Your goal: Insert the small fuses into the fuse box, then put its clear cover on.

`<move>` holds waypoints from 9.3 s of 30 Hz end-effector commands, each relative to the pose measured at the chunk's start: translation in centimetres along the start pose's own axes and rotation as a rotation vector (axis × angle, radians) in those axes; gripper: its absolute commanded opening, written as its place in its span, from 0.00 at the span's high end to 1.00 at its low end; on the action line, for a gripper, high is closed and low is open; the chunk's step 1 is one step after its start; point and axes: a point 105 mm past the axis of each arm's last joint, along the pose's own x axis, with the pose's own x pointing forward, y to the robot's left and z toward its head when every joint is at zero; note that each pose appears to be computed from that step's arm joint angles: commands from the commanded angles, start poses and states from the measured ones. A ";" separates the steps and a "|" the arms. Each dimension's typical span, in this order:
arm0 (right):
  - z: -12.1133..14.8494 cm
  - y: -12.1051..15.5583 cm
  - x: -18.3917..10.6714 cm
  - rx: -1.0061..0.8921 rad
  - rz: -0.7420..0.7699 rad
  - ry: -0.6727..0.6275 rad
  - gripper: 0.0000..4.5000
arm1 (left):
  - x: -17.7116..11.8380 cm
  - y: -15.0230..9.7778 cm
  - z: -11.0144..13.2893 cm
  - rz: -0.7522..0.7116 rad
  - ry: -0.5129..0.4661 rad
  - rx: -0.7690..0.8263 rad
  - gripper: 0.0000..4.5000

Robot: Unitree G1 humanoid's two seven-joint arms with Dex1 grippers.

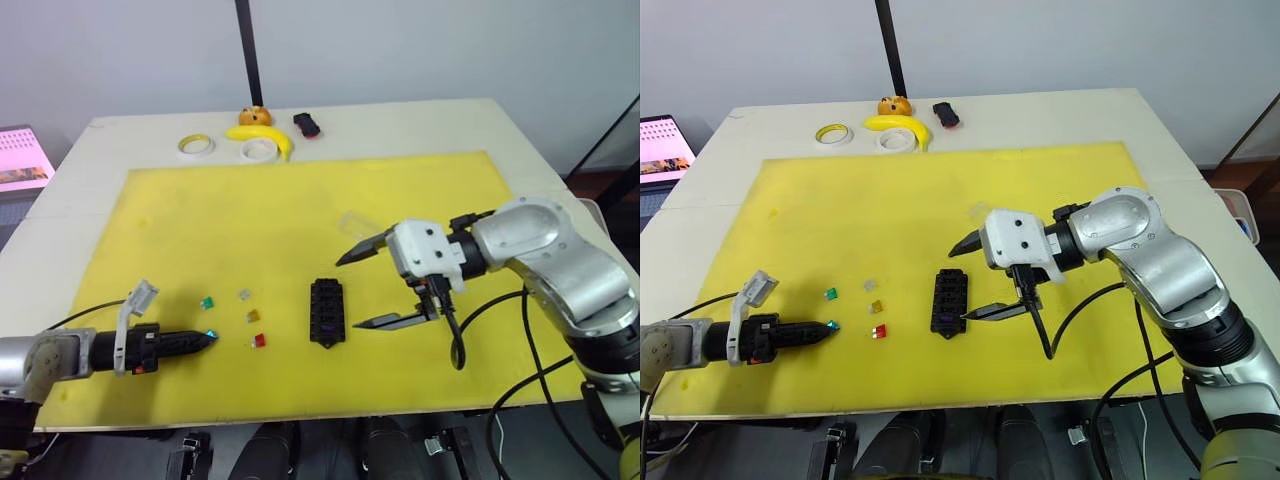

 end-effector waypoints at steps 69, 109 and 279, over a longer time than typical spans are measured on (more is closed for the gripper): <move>4.7 -3.0 4.2 0.517 -0.018 -0.219 0.77 | 5.3 -14.5 10.9 -0.295 -0.023 0.909 1.00; 3.5 -3.2 3.4 0.468 -0.027 -0.171 0.71 | 5.6 -14.3 9.8 -0.302 -0.007 0.911 1.00; -2.8 -0.1 5.7 0.192 0.127 0.562 1.00 | 9.1 -10.3 4.6 -0.093 0.198 1.249 0.02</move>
